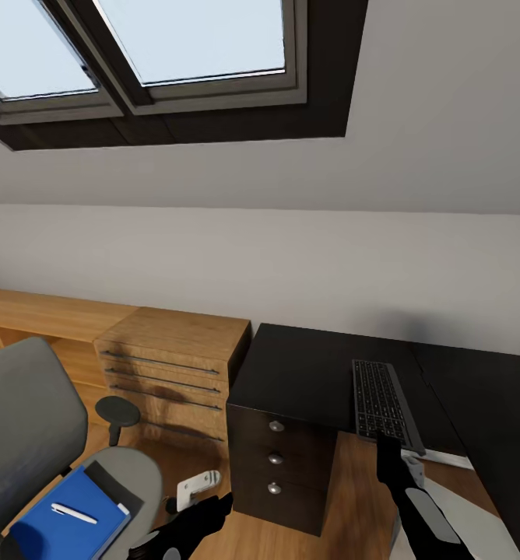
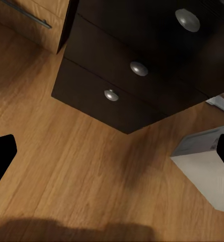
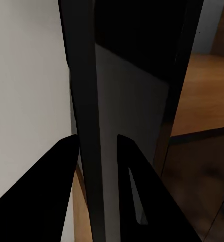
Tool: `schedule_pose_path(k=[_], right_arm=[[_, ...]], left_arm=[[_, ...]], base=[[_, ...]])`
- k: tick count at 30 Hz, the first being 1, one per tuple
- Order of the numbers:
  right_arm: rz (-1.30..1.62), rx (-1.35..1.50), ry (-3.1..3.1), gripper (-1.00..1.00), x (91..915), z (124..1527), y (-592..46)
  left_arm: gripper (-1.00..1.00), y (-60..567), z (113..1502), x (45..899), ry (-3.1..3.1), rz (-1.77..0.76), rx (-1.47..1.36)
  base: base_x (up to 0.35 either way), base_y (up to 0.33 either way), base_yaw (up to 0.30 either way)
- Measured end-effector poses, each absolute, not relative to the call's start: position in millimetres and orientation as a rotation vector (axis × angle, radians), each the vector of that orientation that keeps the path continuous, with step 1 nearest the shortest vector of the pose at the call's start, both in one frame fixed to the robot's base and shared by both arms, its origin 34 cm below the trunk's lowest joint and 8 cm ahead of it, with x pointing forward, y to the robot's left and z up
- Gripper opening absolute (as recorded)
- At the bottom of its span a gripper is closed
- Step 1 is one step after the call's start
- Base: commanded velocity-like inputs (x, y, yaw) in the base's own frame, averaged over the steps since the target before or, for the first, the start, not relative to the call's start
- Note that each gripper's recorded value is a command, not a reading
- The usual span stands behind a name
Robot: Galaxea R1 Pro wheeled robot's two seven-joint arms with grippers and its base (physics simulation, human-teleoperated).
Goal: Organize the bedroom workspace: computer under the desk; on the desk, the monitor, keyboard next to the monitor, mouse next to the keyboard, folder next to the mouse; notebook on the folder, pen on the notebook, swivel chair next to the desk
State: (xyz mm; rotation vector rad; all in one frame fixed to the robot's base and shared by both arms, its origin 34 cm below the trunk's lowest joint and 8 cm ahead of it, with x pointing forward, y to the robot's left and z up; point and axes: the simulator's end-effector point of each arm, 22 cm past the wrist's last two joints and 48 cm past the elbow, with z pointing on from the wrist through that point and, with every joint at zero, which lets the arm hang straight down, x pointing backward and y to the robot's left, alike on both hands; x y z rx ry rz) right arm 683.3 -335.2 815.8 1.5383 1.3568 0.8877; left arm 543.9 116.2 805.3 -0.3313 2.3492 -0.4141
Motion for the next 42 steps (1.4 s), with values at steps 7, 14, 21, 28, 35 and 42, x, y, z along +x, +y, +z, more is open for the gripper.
schedule_pose_path(k=[7,14,21,28,35,42], right_arm=[[0.888,1.538,1.359,-1.0,683.2,815.3,-334.6],[0.887,1.538,1.361,-1.0,683.0,814.9,-334.0],[0.889,1.538,1.363,-1.0,683.0,814.5,-333.3],[0.897,1.536,1.368,1.0,683.3,814.8,-331.8],[0.898,1.535,1.369,1.0,683.5,815.0,-331.6],[0.897,1.534,1.369,1.0,683.5,815.1,-331.9]], left_arm=[[1.0,115.5,805.5,543.9,2.349,-0.419,-0.334],[1.0,115.4,805.8,544.0,2.348,-0.42,-0.334],[1.0,115.8,806.0,544.2,2.348,-0.419,-0.333],[1.0,116.4,805.8,544.1,2.348,-0.418,-0.333],[1.0,116.6,805.7,544.1,2.348,-0.419,-0.333],[1.0,116.2,805.8,544.0,2.348,-0.419,-0.332]], base=[[0.0,0.0,0.0],[0.0,0.0,0.0],[0.0,0.0,0.0],[0.0,0.0,0.0],[0.0,0.0,0.0],[0.0,0.0,0.0]])
